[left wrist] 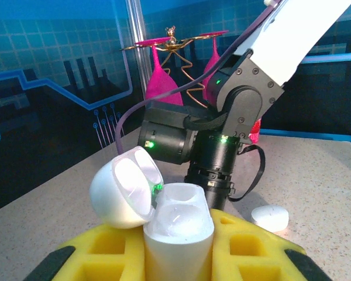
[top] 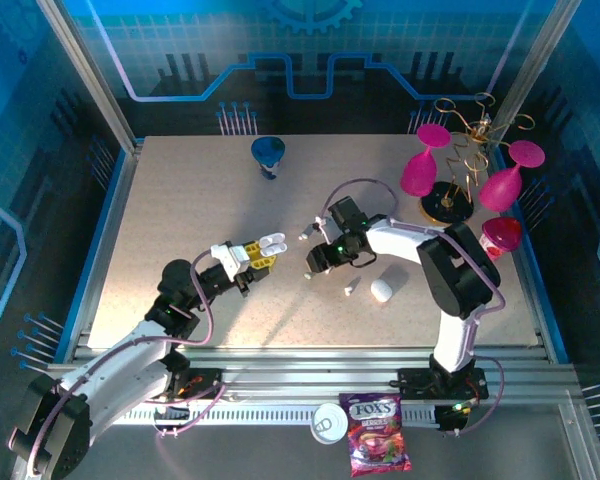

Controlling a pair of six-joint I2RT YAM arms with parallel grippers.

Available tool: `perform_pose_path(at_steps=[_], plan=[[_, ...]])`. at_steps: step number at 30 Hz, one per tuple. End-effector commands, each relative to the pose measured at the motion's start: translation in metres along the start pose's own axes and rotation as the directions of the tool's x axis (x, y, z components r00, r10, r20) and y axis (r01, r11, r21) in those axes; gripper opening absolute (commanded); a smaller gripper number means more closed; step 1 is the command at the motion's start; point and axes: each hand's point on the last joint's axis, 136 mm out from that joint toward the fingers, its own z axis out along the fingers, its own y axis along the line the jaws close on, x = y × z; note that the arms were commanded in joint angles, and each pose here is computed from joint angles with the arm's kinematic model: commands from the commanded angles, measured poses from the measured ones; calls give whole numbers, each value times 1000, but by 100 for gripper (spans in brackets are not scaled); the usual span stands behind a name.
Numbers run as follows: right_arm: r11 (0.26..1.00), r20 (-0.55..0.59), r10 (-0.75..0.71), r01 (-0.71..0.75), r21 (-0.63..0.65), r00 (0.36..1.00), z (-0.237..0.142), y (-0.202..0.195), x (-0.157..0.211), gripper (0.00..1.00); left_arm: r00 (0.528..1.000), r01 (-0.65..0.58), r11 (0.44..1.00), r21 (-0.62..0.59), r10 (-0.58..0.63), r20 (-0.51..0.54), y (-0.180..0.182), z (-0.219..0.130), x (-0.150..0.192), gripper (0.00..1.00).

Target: Insert the wireless bluetooth earbuds into the charging case

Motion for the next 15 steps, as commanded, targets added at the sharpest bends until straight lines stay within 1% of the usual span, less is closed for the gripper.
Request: perform_pose_path(at_steps=[1,6,11,13,15], plan=[[999,-57,30,-29,14,998,-9,-1,26,63,998,-30,999,24,29,51,-2,2,-18,0],[999,-62,45,-44,21,997,-16,1,40,62,998,-25,999,31,24,51,-2,3,-17,0],[999,-70,48,-48,3,996,-19,11,50,61,998,-24,999,35,22,55,-2,5,-18,0],[999,-63,40,-40,-2,997,-22,15,49,61,998,-24,999,34,22,56,-1,6,-18,0],[999,-35,31,-30,25,999,-27,13,45,61,998,-24,999,36,22,54,-1,7,-18,0]])
